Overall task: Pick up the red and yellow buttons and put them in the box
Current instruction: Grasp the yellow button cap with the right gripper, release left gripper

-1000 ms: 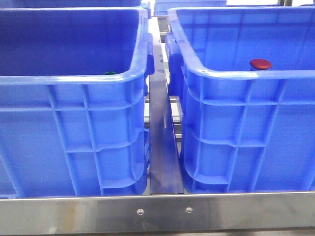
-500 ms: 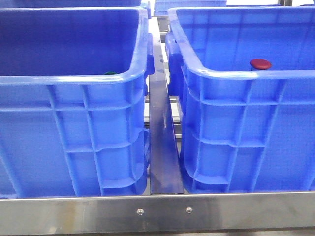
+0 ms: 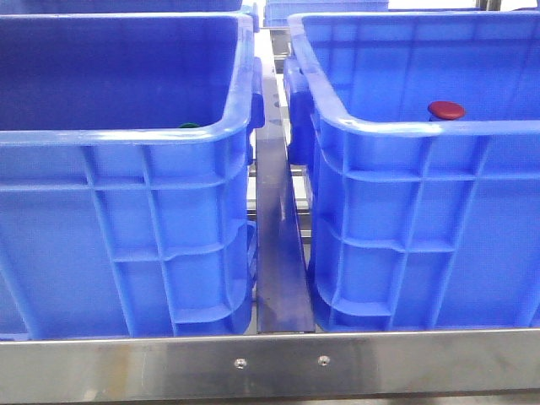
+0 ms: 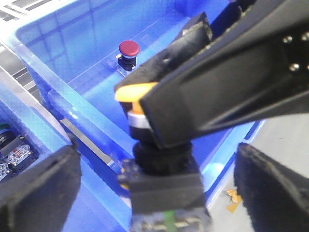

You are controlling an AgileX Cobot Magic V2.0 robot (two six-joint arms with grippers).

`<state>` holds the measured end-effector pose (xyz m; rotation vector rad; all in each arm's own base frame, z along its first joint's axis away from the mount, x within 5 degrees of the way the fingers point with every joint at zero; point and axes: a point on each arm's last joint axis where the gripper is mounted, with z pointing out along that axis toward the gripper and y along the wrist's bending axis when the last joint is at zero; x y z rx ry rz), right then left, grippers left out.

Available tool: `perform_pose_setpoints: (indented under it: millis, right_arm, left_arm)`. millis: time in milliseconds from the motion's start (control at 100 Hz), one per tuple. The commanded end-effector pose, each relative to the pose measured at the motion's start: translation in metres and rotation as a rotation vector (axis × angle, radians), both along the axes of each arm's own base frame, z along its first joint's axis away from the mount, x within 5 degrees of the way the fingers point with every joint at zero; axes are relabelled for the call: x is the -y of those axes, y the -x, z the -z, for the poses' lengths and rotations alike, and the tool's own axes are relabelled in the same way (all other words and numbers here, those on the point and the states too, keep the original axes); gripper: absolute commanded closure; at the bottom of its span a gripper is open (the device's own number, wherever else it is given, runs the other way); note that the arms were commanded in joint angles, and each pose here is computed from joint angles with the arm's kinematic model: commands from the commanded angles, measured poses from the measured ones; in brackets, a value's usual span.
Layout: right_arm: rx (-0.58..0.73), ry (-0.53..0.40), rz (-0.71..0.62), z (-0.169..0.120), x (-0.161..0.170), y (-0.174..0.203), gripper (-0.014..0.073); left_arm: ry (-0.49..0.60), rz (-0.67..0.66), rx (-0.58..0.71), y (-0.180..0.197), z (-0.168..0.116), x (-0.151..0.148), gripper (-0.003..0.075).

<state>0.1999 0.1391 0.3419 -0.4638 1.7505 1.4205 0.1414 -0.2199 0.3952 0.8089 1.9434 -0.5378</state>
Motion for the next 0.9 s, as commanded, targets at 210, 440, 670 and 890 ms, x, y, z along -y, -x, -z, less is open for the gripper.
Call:
perform_pose_setpoints:
  millis: [210, 440, 670, 890]
  right_arm:
    - [0.074, -0.131, 0.158, -0.03, 0.02, -0.009, 0.0477]
    - [0.156, -0.092, 0.36, -0.04, 0.059, -0.014, 0.0477]
    - [0.23, -0.023, 0.49, -0.047, 0.089, -0.009, 0.0477]
    - [0.27, 0.022, 0.554, -0.051, 0.102, -0.003, 0.0477]
  left_arm:
    - [0.102, -0.029, 0.061, 0.002, -0.027, -0.019, 0.009]
    - [0.091, -0.179, 0.057, -0.012, -0.034, -0.054, 0.009]
    - [0.098, -0.354, 0.07, -0.024, -0.034, -0.096, 0.0092]
    - [0.092, -0.593, 0.026, -0.024, -0.005, -0.147, 0.0092]
